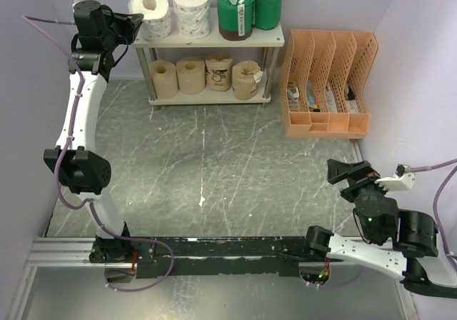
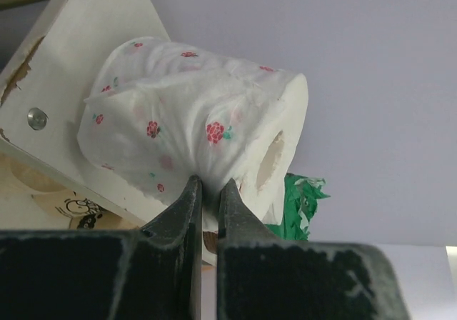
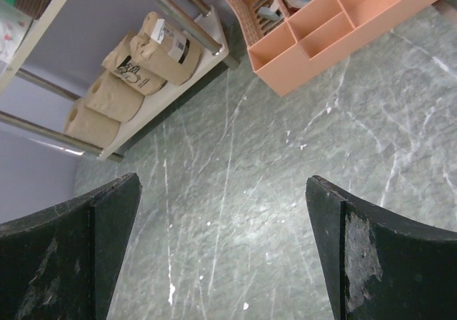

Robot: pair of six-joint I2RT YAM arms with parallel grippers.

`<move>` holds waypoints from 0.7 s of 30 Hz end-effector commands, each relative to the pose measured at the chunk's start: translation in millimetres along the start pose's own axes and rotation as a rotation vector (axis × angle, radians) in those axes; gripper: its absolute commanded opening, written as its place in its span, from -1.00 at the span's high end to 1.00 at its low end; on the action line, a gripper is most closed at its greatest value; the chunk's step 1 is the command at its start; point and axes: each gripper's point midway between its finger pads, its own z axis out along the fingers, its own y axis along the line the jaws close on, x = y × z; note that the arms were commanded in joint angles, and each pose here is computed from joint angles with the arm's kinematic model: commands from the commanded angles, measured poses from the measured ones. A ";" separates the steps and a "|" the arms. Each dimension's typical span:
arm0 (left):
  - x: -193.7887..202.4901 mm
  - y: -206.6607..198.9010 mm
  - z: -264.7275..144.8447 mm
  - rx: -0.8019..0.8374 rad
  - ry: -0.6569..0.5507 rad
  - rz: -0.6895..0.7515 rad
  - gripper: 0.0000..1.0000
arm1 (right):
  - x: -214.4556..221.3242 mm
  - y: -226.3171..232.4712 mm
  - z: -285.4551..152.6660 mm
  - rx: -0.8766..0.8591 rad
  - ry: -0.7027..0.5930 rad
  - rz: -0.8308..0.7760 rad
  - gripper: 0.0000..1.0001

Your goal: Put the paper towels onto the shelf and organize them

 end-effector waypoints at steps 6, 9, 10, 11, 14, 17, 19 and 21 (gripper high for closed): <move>-25.8 -38.7 -0.1 0.145 -0.121 0.031 -0.90 | 5.5 7.5 11.4 0.109 -0.056 -0.037 -1.00; -26.8 -47.8 -0.3 0.178 -0.124 0.044 -0.99 | 12.1 11.8 16.4 0.130 -0.072 -0.055 -1.00; -26.6 -53.0 -2.5 0.197 -0.121 0.048 -1.00 | 13.3 13.3 17.9 0.138 -0.081 -0.055 -1.00; -26.9 -57.3 -4.4 0.213 -0.122 0.051 -0.99 | 13.5 14.6 18.7 0.140 -0.087 -0.048 -1.00; -27.5 -75.9 -18.2 0.267 -0.120 0.062 -0.99 | 12.6 18.7 19.6 0.142 -0.094 -0.028 -1.00; -32.5 -100.2 -44.3 0.330 -0.145 0.076 -1.00 | 11.7 21.0 18.6 0.137 -0.085 -0.005 -1.00; -38.6 -112.5 -65.0 0.365 -0.181 0.071 -1.00 | 11.8 18.6 17.7 0.132 -0.081 0.015 -1.00; -46.1 -130.2 -91.3 0.413 -0.227 0.088 -1.00 | 11.5 13.2 16.6 0.127 -0.082 0.037 -1.00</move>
